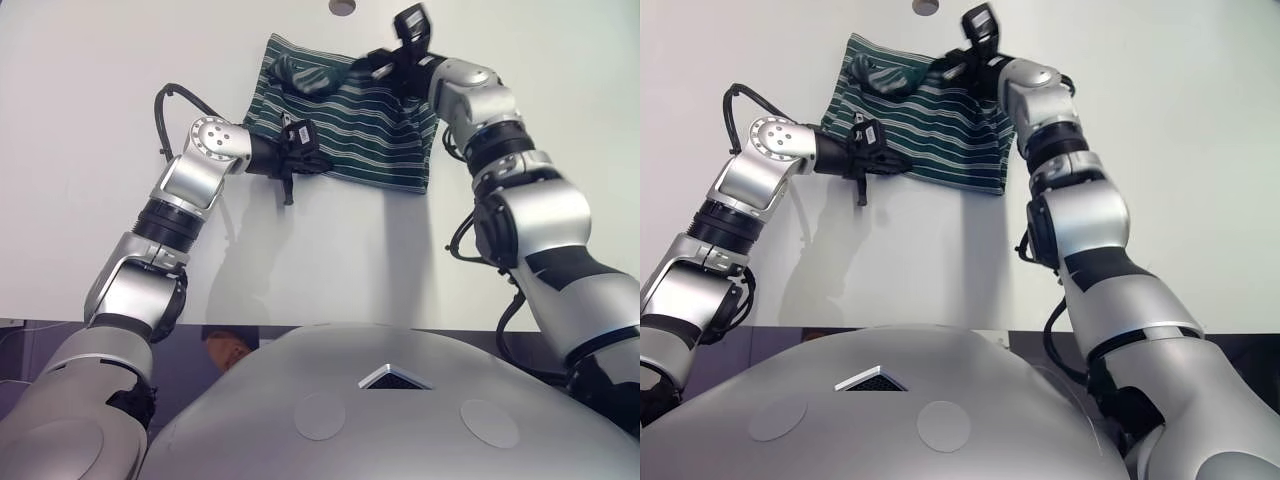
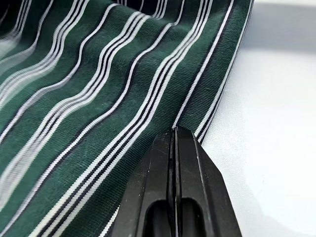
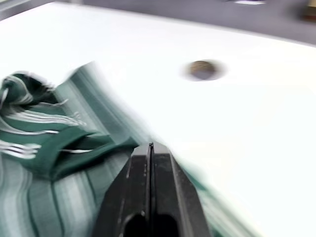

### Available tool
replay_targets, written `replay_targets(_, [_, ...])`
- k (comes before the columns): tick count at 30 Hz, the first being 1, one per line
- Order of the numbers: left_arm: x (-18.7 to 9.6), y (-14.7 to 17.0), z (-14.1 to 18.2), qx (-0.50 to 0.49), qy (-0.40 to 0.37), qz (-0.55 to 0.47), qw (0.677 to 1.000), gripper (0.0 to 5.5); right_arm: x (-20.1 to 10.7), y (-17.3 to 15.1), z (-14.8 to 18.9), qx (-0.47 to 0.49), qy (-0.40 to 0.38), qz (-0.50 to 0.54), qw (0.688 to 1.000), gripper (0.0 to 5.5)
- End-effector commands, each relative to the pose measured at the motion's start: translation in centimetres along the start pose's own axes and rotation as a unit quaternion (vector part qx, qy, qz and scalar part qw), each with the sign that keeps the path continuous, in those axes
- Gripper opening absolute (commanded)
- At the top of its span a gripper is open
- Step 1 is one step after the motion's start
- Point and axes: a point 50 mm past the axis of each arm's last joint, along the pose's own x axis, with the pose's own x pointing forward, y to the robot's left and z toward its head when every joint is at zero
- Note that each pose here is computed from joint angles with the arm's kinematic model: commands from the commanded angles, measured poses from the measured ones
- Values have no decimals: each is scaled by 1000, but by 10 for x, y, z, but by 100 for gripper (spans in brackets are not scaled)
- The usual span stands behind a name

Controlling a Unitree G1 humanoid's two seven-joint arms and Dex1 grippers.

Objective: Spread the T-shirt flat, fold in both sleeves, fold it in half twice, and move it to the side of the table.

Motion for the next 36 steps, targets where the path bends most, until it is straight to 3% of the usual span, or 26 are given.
replay_targets(1, [4, -22, -62, -88, 111, -14, 990, 4, -5, -11, -2, -31, -3, -2, 1000, 0])
replay_targets(5, [-6, -16, -69, -92, 114, 3, 989, 4, -16, -16, -17, -185, 29, 58, 981, 0])
replay_targets(10, [-12, -14, -72, -96, 117, 15, 988, 4, -25, -22, -43, -220, 75, 87, 969, 0])
replay_targets(13, [-18, -15, -74, -97, 121, 12, 988, 4, -39, -34, -74, -298, 166, 87, 936, 0])
replay_targets(16, [-39, -3, -77, -82, 144, 31, 986, 4, -68, -40, -101, -360, 246, 205, 876, 0])
replay_targets(19, [-59, 36, -61, -50, 141, 139, 979, 4, -104, -1, -94, -328, 210, 380, 839, 0])
replay_targets(22, [-51, 51, -38, -19, 108, 161, 981, 4, -114, 54, -73, -273, 135, 459, 834, 0])
replay_targets(24, [-41, 54, -26, -1, 91, 157, 983, 4, -115, 70, -62, -266, 116, 467, 835, 0])
replay_targets(28, [-45, 52, -22, 10, 60, 143, 988, 22, -106, 56, -41, -254, 76, 374, 889, 0])
replay_targets(31, [-68, 35, -19, 26, 25, 110, 993, 65, -118, 50, -19, -223, 24, 346, 911, 49])
replay_targets(34, [-106, 13, -20, 42, 28, 111, 993, 104, -144, 43, -14, -279, 20, 318, 906, 94])
replay_targets(36, [-127, 7, -23, 84, 61, 144, 984, 138, -167, 39, -32, -363, 54, 315, 875, 133])
